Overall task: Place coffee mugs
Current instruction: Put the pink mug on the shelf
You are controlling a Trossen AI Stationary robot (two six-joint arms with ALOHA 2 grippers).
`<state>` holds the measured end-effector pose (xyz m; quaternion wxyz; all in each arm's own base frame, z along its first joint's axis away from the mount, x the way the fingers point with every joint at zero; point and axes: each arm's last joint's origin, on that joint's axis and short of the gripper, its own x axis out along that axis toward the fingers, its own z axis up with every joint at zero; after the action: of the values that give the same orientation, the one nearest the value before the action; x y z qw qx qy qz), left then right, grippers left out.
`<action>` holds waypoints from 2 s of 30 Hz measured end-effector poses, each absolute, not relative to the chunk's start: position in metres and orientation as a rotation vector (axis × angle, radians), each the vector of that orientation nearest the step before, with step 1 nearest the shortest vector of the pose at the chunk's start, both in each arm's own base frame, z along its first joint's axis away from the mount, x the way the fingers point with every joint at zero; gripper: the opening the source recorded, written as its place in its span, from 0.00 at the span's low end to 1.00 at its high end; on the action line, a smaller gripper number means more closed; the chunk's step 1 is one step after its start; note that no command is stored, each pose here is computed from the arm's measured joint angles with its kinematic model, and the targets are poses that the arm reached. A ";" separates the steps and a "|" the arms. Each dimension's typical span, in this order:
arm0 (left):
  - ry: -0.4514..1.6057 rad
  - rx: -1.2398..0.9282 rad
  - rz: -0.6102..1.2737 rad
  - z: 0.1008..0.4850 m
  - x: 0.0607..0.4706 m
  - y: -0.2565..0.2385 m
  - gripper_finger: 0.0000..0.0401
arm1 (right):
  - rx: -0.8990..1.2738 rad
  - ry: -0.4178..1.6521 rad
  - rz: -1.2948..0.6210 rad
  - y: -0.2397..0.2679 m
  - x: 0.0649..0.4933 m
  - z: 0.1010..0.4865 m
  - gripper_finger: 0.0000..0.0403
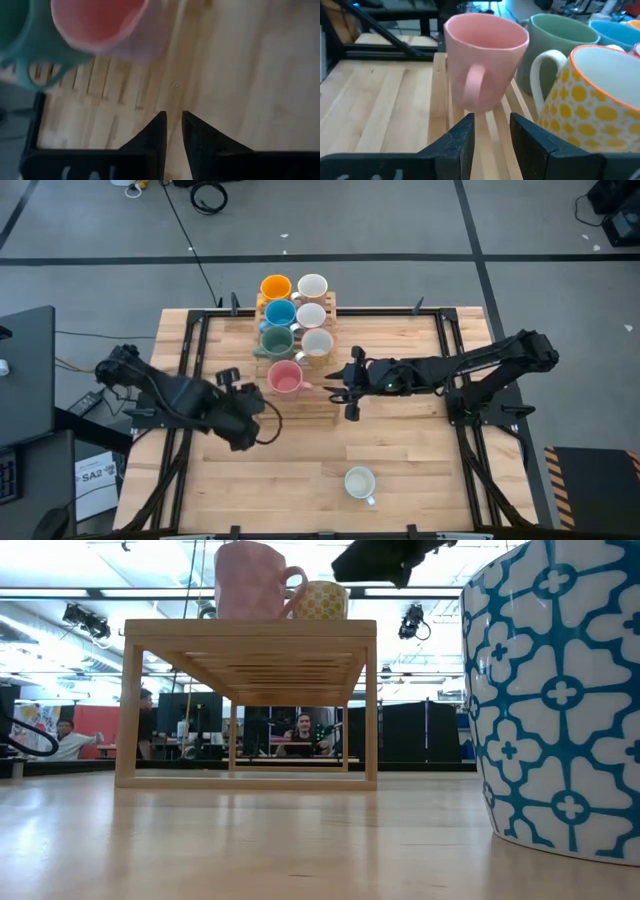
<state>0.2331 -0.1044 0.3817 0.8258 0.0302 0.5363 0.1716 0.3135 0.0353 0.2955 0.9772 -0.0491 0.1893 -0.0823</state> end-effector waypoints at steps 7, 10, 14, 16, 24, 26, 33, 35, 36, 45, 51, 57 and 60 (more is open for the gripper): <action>1.138 0.104 0.537 0.319 0.227 -0.112 0.14 | -0.105 0.394 -0.196 0.034 0.321 0.287 0.32; 1.078 0.118 0.573 0.304 0.232 -0.112 0.14 | -0.110 0.388 -0.238 0.032 0.324 0.284 0.32; 0.993 0.112 0.611 0.298 0.238 -0.112 0.14 | -0.112 0.390 -0.248 0.031 0.330 0.278 0.32; 0.963 0.116 0.628 0.299 0.239 -0.111 0.14 | -0.109 0.385 -0.248 0.031 0.334 0.275 0.32; 0.909 0.103 0.682 0.300 0.246 -0.102 0.14 | -0.105 0.380 -0.234 0.033 0.349 0.258 0.32; 0.905 0.091 0.697 0.300 0.248 -0.098 0.14 | -0.102 0.376 -0.228 0.033 0.351 0.256 0.32; 0.889 0.058 0.745 0.301 0.255 -0.086 0.14 | -0.078 0.347 -0.132 0.037 0.356 0.254 0.32; 0.888 0.053 0.752 0.301 0.256 -0.083 0.14 | -0.071 0.333 -0.109 0.038 0.356 0.255 0.32; 0.887 0.048 0.756 0.301 0.256 -0.082 0.14 | -0.069 0.328 -0.104 0.038 0.356 0.256 0.32; 0.872 0.024 0.787 0.301 0.261 -0.074 0.14 | -0.041 0.278 0.045 0.044 0.358 0.261 0.32; 0.843 -0.011 0.809 0.302 0.266 -0.068 0.14 | -0.021 0.264 0.076 0.045 0.358 0.262 0.32; 0.835 -0.019 0.824 0.302 0.267 -0.063 0.14 | -0.020 0.257 0.076 0.046 0.358 0.263 0.32; 0.839 -0.008 0.812 0.303 0.266 -0.066 0.14 | -0.025 0.267 0.076 0.045 0.358 0.262 0.32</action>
<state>0.2659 -0.0663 0.3025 0.8342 -0.0038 0.3962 0.3835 0.3579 0.0453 0.2617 0.9903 -0.0124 0.1330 0.0380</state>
